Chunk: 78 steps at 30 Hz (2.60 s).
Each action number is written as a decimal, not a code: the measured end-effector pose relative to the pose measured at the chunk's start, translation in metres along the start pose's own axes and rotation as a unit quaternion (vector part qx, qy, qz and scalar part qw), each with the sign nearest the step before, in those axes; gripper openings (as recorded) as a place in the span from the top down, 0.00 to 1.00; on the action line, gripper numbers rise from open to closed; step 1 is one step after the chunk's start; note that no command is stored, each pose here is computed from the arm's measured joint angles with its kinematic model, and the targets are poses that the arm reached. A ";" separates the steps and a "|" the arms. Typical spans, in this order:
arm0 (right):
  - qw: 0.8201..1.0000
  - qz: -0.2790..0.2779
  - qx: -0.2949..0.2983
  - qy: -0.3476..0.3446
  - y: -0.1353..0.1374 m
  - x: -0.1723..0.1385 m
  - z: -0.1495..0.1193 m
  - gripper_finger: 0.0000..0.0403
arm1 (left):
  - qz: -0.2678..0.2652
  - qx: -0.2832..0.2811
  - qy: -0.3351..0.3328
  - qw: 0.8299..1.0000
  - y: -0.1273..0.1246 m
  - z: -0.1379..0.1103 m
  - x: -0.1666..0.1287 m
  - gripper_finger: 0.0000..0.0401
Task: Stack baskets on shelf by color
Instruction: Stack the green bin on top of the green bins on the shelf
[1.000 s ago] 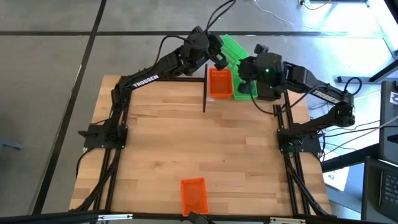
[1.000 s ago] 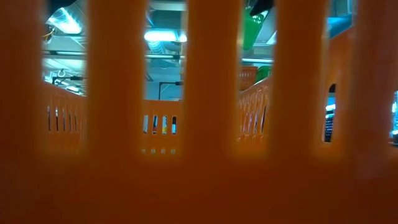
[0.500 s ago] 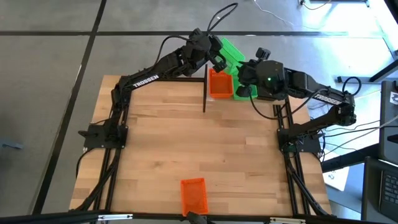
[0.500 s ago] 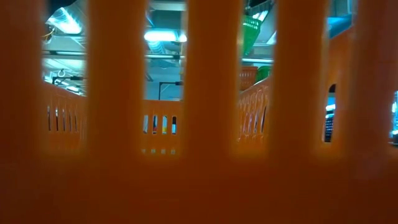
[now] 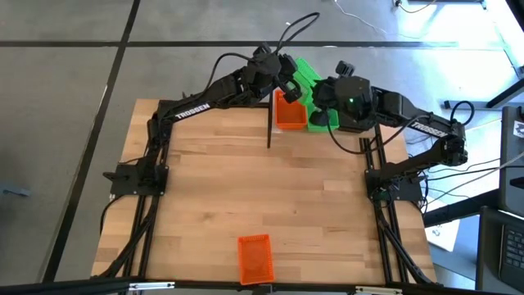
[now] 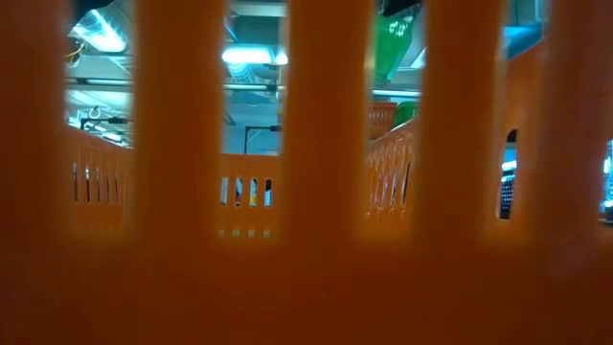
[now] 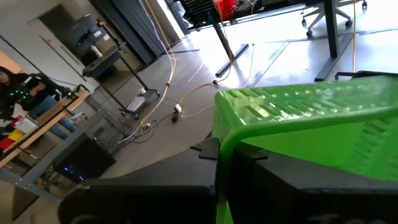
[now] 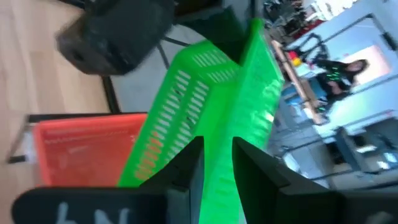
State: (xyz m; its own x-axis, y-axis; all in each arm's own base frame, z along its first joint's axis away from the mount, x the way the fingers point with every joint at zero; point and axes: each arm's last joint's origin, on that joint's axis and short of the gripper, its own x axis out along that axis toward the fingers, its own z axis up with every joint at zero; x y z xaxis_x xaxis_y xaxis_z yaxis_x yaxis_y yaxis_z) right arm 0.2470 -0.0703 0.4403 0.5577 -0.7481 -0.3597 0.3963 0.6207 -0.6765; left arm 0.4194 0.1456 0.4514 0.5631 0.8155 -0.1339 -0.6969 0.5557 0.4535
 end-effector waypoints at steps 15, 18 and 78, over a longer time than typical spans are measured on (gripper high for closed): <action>0.999 -0.027 -0.002 0.019 -0.001 0.000 -0.001 0.78 | -0.010 0.001 -0.007 1.000 -0.010 0.004 -0.009 1.00; 0.999 -0.023 -0.009 0.027 0.000 0.000 -0.003 0.78 | -0.016 0.002 -0.010 1.000 -0.015 0.006 -0.013 1.00; 0.952 -0.082 0.261 0.135 -0.035 -0.002 -0.031 0.99 | 0.115 0.123 0.038 0.985 -0.057 0.026 -0.080 0.85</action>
State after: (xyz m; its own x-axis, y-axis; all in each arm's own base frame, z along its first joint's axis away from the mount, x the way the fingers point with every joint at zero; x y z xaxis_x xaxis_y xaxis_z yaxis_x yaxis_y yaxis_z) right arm 0.2097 -0.0982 0.4449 0.2774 -0.8345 -0.4760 0.8100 0.4696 -0.3512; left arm 0.4257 0.0448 0.4595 0.3611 0.9303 -0.0641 -0.6678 0.3060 0.6785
